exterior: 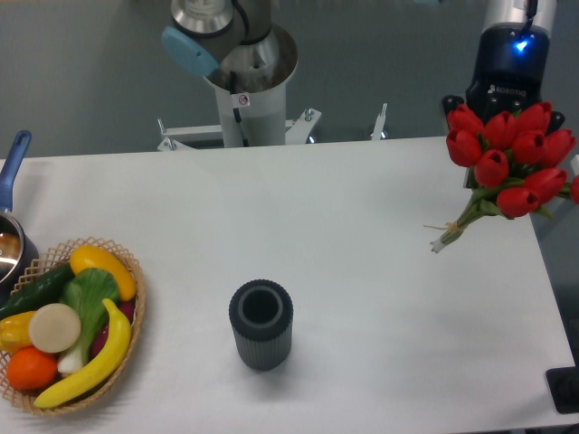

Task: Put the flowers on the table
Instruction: 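Hold the red tulip bunch in the gripper and lift it slightly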

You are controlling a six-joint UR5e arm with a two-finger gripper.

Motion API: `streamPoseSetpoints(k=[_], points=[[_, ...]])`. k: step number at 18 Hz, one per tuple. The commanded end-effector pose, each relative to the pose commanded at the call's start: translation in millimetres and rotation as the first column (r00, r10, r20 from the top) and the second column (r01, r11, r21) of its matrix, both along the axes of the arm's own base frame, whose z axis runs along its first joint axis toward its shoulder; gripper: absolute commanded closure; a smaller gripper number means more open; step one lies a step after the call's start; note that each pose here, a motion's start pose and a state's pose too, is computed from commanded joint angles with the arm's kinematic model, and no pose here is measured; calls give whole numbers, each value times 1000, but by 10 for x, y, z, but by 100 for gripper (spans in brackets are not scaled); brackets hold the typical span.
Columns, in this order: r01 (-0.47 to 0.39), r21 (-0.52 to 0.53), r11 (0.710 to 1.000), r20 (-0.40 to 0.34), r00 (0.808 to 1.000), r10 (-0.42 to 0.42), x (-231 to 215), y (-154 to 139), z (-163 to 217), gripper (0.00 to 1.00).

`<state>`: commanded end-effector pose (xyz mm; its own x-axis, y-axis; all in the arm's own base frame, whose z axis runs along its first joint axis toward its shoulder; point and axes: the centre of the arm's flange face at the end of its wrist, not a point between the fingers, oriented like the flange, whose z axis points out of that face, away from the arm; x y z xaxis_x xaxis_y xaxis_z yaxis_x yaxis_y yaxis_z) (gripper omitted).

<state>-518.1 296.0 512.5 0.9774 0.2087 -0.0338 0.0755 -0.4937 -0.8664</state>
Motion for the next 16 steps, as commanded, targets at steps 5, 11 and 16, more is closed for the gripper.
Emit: streamPoseSetpoints(k=[5, 11, 16], points=[[-25, -47, 999, -10, 1000, 25, 26, -5, -24, 59], [-63, -91, 994, -23, 998, 61, 126, -76, 84, 59], [-148, -235, 961, -65, 989, 136, 232, -169, 35, 59]])
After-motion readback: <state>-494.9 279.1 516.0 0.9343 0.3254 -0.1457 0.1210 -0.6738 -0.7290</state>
